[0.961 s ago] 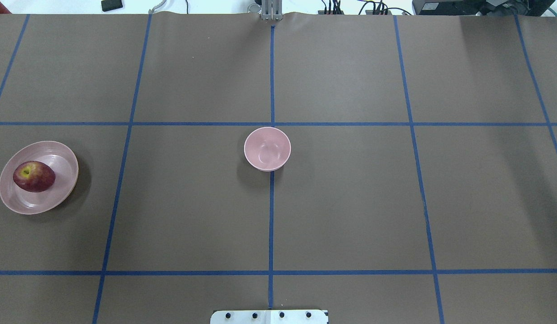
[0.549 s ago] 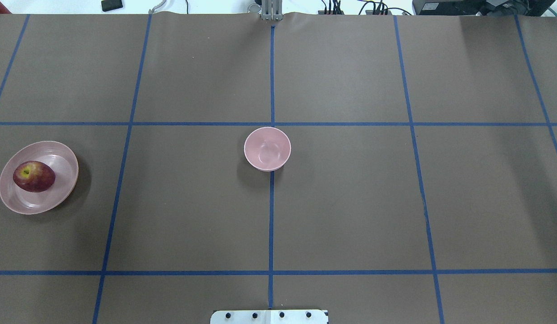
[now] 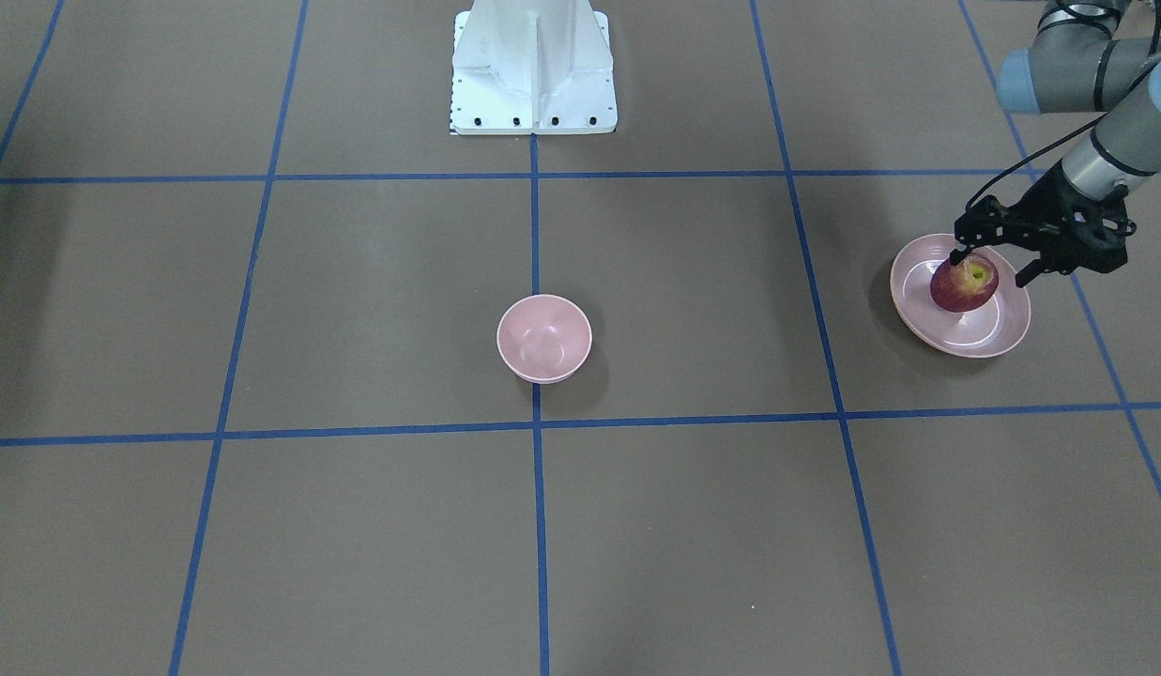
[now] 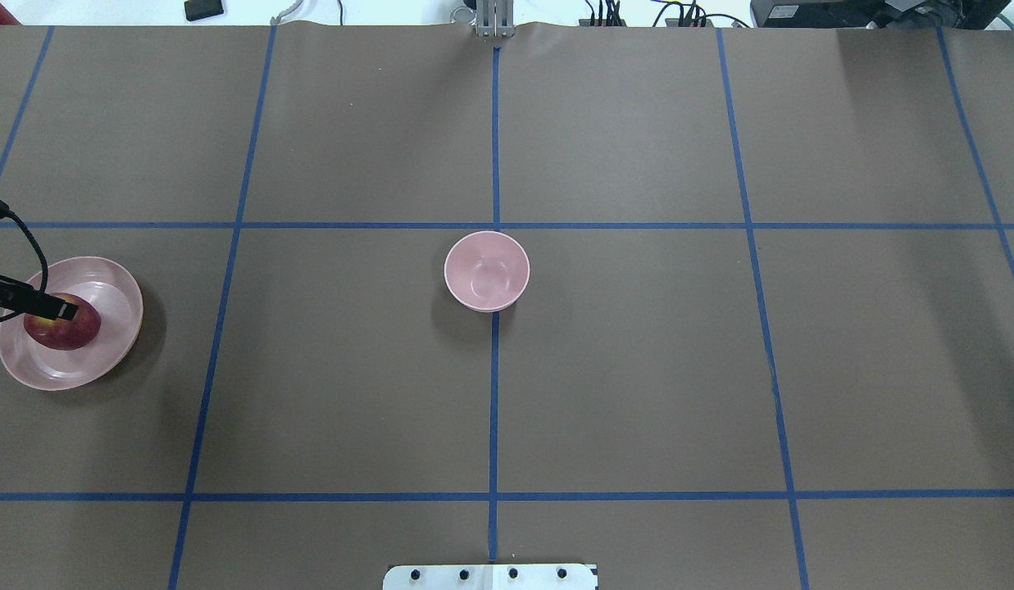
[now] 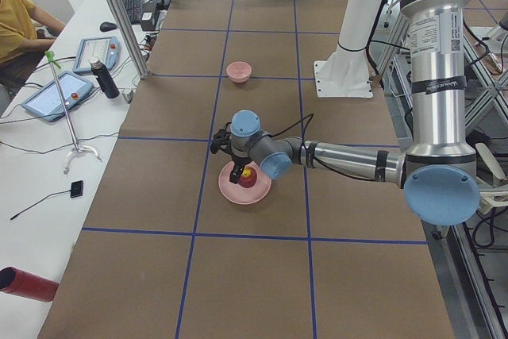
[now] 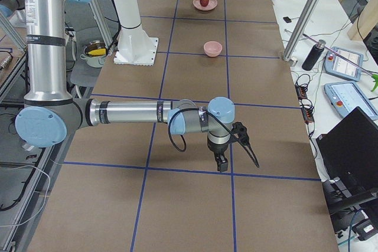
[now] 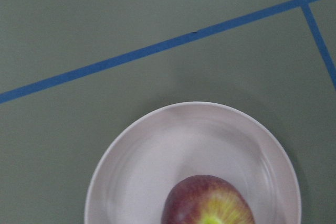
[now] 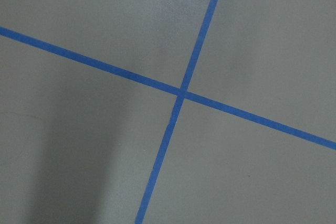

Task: Move apple from plate to bowl
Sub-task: 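Lower the left gripper onto the red apple on the plate and grasp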

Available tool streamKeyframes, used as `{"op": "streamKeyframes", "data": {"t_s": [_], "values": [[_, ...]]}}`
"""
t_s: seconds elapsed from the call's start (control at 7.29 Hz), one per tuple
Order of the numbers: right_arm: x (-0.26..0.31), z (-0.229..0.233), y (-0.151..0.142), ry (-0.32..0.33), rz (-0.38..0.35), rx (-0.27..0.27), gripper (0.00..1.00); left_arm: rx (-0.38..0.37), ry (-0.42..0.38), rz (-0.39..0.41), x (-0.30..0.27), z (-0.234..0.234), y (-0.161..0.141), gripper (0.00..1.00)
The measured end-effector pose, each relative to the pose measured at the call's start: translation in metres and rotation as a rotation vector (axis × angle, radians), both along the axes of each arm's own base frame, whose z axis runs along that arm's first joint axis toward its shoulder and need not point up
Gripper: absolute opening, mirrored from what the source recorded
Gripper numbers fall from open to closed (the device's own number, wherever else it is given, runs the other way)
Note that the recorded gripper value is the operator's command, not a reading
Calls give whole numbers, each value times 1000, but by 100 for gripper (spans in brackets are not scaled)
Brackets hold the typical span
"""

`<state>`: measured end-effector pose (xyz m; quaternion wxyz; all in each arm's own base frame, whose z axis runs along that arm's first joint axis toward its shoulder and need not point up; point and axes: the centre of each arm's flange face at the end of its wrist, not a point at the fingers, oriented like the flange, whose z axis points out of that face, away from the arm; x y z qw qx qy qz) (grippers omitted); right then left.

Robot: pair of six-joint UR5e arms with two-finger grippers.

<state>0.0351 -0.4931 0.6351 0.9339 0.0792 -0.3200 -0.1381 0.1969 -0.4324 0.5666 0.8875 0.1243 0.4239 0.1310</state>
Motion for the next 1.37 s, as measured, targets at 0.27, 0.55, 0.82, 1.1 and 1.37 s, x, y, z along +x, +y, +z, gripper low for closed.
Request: {"op": "streamKeyframes", "data": {"t_s": [0.27,0.55,0.82,1.1,1.37], "values": [[0,1,0,1,1,-3,100,2,-21,-3,10,22,1,99],[-1,1,0,1,1,-4,100,-3,-22,3,17,34,1,99],[-1,2,-1,2,1,-4,100,-7,-19,21,26,36,5,72],[-1,2,-1,2,2,-5,100,-7,-22,25,28,38,6,10],[-1,1,-1,2,2,-4,100,8,-1,28,27,23,5,0]]}}
